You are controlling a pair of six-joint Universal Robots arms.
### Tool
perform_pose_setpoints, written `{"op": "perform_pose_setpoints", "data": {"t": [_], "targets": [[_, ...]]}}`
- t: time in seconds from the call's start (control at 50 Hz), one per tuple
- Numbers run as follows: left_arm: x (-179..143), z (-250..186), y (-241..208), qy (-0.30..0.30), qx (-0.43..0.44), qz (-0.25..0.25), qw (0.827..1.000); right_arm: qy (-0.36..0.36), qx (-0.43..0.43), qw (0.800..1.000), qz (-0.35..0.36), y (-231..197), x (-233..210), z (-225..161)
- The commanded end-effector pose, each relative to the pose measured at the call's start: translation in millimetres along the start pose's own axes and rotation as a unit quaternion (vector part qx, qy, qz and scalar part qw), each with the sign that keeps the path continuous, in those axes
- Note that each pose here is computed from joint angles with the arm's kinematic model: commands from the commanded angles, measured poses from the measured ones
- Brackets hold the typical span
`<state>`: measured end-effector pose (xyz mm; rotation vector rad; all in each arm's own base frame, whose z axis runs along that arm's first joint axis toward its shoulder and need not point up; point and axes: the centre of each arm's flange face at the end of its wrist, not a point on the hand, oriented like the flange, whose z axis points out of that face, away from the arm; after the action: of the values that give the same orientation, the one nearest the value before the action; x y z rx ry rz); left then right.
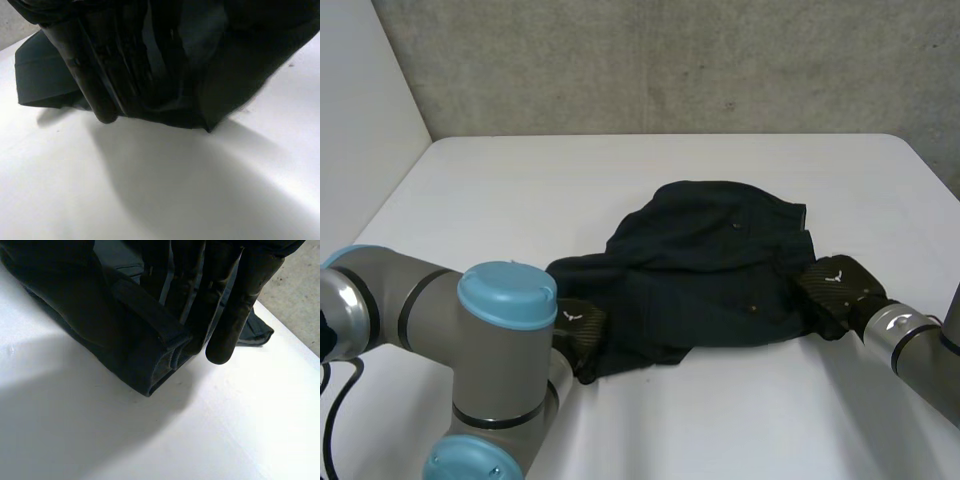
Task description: Fold the shorts.
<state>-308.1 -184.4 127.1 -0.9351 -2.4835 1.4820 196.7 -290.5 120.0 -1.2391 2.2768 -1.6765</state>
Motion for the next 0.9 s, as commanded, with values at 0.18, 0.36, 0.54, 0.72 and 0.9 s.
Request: {"op": "perform_pose_setpoints", "data": {"t": [0.18, 0.36, 0.54, 0.72, 0.9], "targets": [[-27.3, -39.5, -68.3, -0.031, 0.124, -0.024, 0.991, 0.047, 0.054, 0.997, -0.028, -49.7, 19.1, -25.3], [-91.2, -128.0, -161.2, -0.13, 0.308, -0.011, 0.943, 0.132, 0.191, 0.972, -0.039, -167.4, 62.1, -94.5], [-122.1, -233.1, -226.8, -0.187, 0.47, -0.035, 0.862, 0.182, 0.288, 0.94, -0.032, -254.0, 92.4, -168.9], [-129.7, -278.3, -241.6, -0.202, 0.515, -0.046, 0.832, 0.189, 0.311, 0.931, -0.026, -279.6, 97.3, -197.3], [-119.7, -183.2, -220.1, -0.179, 0.404, -0.023, 0.897, 0.094, 0.227, 0.969, 0.01, -242.4, 72.7, -116.1]]}}
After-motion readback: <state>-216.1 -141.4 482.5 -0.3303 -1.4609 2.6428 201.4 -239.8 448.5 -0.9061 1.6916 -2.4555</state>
